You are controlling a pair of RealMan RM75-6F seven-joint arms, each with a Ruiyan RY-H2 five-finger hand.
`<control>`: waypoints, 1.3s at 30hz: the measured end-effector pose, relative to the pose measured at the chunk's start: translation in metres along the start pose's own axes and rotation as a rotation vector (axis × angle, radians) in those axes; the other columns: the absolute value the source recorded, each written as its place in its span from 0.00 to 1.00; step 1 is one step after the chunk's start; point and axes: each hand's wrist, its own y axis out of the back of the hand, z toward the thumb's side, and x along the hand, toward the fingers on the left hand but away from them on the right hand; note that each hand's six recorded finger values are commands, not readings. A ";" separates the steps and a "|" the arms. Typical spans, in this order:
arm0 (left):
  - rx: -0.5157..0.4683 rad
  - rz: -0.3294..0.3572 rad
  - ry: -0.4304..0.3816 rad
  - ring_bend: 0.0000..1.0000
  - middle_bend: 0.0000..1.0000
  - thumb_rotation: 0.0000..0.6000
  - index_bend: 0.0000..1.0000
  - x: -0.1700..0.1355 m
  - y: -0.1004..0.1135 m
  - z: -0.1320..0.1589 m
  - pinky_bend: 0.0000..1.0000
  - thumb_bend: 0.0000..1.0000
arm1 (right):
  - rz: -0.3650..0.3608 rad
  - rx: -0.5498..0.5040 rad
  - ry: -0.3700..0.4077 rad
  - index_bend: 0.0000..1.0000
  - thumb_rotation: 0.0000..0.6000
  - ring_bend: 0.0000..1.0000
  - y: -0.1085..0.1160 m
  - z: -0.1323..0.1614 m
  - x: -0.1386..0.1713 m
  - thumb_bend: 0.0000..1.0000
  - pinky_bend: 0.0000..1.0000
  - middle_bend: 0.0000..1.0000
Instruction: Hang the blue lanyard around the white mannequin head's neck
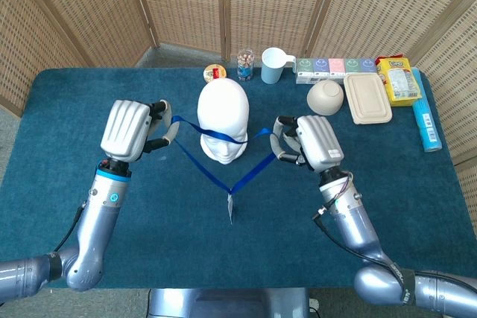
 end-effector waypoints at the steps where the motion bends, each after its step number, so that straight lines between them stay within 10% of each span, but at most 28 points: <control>1: 0.002 0.005 0.000 1.00 1.00 0.79 0.68 0.002 0.001 0.000 1.00 0.46 | -0.005 -0.004 -0.002 0.74 0.90 1.00 0.003 0.000 -0.004 0.58 1.00 1.00; 39: 0.027 0.009 0.184 1.00 1.00 0.79 0.69 0.070 -0.020 -0.061 1.00 0.46 | -0.002 0.032 -0.135 0.74 0.91 1.00 0.031 -0.033 -0.074 0.58 1.00 1.00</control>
